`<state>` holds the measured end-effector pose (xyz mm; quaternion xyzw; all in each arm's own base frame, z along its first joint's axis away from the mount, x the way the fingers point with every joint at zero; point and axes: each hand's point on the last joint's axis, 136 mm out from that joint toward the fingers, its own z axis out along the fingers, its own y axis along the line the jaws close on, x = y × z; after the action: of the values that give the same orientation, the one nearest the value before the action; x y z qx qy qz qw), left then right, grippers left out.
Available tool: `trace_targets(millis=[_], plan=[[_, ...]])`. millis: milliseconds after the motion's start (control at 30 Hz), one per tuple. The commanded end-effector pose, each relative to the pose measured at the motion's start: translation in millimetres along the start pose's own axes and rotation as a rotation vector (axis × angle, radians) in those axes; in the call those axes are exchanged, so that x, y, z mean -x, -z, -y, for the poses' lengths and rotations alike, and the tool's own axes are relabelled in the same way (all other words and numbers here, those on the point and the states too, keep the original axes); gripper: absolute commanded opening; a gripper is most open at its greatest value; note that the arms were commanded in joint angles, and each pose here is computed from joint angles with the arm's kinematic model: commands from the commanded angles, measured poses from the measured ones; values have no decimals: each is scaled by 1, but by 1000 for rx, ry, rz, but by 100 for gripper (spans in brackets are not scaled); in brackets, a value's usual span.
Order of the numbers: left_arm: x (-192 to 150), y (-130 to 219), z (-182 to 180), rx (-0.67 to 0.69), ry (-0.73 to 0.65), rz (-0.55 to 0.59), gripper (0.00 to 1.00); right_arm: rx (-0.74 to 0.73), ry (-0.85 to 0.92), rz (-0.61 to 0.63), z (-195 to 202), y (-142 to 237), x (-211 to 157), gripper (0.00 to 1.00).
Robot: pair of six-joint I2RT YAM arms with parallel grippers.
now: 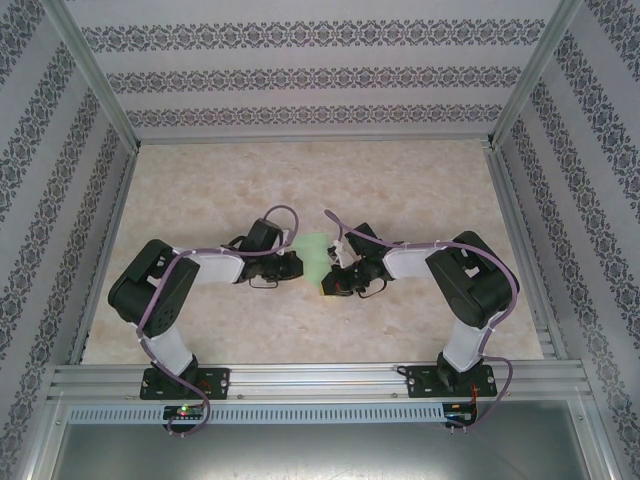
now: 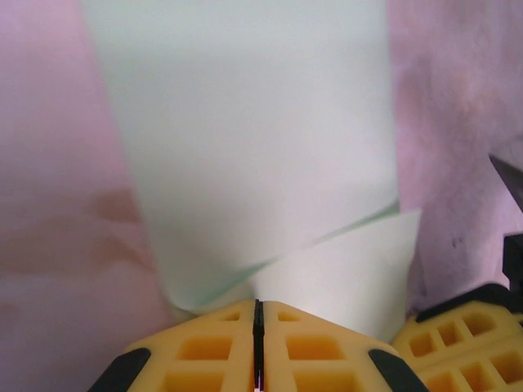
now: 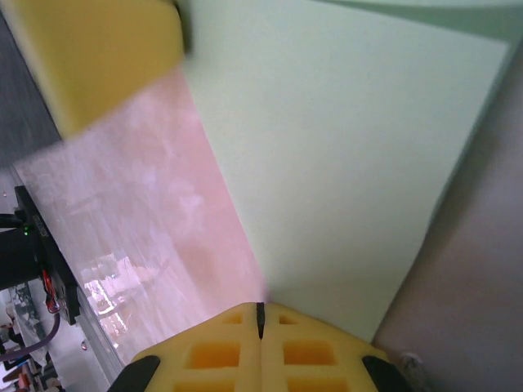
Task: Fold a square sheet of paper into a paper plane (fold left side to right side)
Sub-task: Third fold the triangle at the center of the table.
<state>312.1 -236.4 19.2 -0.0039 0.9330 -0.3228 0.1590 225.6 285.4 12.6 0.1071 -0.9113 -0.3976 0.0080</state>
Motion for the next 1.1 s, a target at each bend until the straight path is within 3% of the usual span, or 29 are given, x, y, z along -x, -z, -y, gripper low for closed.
trace_targets(millis=[0,167,367,733,1067], plan=[[24,14,-41,125,24,62,12,-205,-130,-121,59,-7,-47,0],[38,28,-41,110,20,96,12,-205,-129,-119,59,-7,-46,0],[28,40,-2,-20,-46,118,13,-203,-127,-114,58,-8,-44,0],[9,4,76,-158,-178,18,13,-205,-127,-114,57,-8,-43,0],[-9,-21,51,-64,-160,-47,12,-186,-111,-83,47,-3,-36,0]])
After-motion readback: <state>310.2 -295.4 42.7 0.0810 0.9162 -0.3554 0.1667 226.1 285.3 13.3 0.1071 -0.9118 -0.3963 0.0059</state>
